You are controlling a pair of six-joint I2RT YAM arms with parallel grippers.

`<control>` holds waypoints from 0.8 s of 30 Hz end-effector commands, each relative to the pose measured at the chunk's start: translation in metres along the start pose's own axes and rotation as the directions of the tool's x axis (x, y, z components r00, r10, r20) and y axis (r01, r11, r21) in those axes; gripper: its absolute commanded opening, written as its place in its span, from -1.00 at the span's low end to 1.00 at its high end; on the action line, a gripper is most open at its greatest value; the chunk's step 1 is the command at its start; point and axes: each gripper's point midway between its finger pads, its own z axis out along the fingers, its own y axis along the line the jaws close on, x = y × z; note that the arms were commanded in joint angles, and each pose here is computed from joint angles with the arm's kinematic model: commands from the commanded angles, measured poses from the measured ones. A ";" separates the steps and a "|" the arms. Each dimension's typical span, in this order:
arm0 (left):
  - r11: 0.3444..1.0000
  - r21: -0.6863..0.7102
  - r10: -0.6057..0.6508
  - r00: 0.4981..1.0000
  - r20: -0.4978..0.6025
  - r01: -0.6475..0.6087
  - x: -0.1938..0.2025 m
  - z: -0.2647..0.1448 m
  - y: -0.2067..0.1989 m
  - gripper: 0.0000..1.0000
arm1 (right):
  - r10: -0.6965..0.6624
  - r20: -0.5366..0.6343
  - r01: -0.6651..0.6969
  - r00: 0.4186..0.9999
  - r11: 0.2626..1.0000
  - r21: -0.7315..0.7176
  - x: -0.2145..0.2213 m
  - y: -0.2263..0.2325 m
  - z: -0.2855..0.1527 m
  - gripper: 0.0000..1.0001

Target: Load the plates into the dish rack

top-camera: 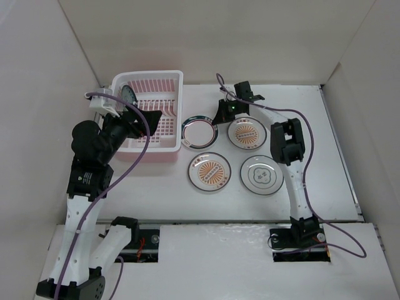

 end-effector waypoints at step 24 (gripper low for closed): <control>0.997 -0.039 -0.062 0.997 -0.053 0.060 0.020 0.030 0.020 1.00 | -0.108 0.351 0.057 0.930 0.986 0.154 -0.117 0.048 -0.175 -1.00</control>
